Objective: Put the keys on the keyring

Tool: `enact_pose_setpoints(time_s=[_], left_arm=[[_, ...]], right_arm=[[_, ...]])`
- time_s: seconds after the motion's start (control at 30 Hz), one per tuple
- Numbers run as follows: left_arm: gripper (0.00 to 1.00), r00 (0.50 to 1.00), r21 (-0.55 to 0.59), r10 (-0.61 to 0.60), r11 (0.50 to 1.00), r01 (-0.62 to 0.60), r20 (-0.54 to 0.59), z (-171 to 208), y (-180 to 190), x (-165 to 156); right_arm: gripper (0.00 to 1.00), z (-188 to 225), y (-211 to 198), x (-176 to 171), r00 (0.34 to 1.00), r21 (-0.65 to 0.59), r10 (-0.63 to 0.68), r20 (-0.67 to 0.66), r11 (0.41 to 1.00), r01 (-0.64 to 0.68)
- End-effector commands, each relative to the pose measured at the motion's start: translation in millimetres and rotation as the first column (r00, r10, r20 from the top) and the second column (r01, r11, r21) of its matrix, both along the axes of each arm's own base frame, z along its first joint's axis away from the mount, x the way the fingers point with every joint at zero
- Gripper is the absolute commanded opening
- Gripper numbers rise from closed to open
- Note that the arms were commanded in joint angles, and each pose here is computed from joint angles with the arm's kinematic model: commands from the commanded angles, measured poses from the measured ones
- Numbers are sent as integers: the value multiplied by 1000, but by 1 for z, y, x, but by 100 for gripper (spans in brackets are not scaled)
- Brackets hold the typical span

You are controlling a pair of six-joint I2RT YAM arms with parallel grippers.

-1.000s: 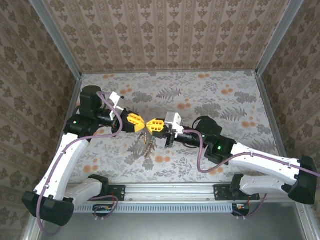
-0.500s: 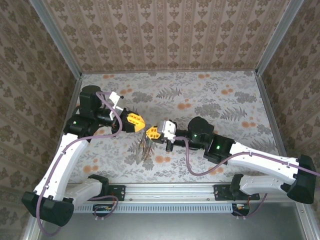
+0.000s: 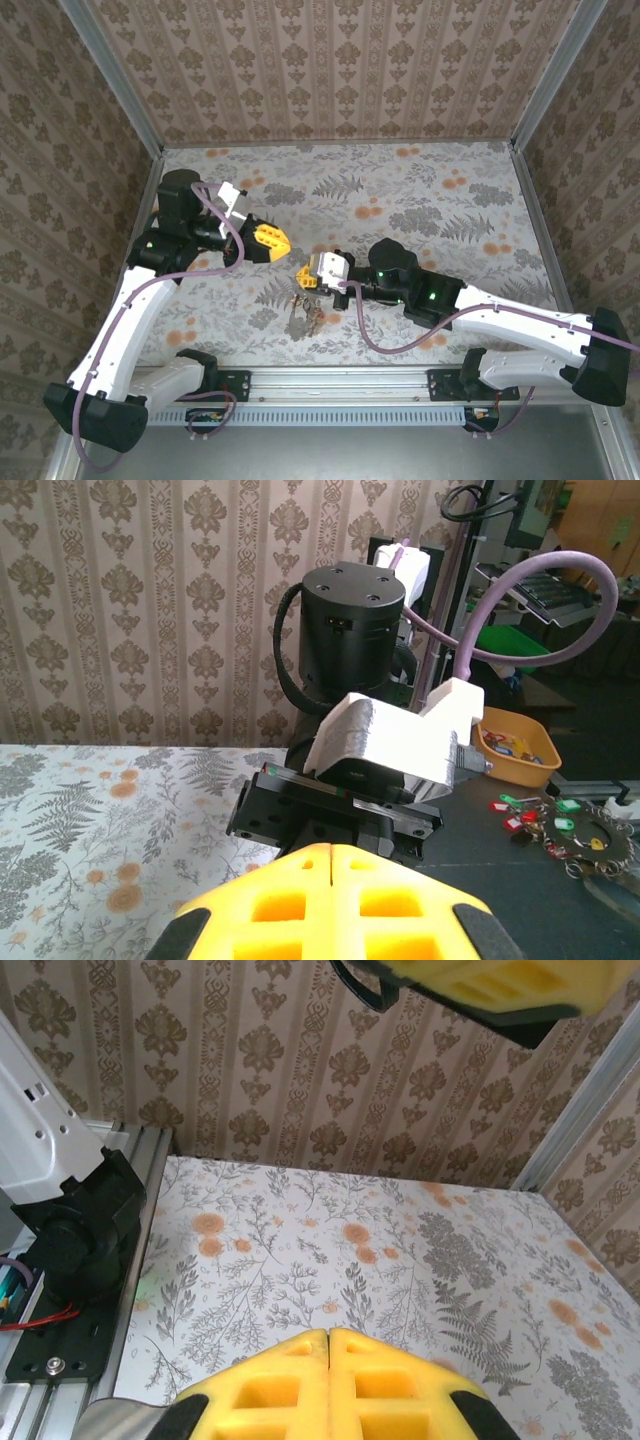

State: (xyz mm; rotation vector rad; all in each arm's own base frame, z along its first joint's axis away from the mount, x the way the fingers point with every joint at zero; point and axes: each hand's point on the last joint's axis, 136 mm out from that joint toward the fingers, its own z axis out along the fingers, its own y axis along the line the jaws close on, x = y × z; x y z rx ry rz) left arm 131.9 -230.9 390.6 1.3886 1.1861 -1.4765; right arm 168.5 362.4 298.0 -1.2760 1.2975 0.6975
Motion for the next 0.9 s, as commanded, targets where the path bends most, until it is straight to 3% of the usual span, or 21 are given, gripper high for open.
enact_pose_setpoints(time_s=[0.0, 0.3, 0.47, 0.87], left_arm=[[0, 999, 2, 34, 999, -34, 8, 2, -2, 8], [0, 993, 43, 110, 993, -108, -47, -11, -3, 16], [13, 990, 56, 121, 992, -117, -69, -14, 1, 7], [33, 989, 72, 123, 990, -117, -82, -23, 4, -4]], right_arm=[[0, 17, -2, 5, 999, 63, -20, 48, 998, 17], [0, 37, -10, 3, 998, 109, 2, 59, 994, -8], [0, 53, -16, 0, 995, 118, 18, 94, 993, -29], [0, 97, -31, -20, 984, 161, 101, 146, 979, -124]])
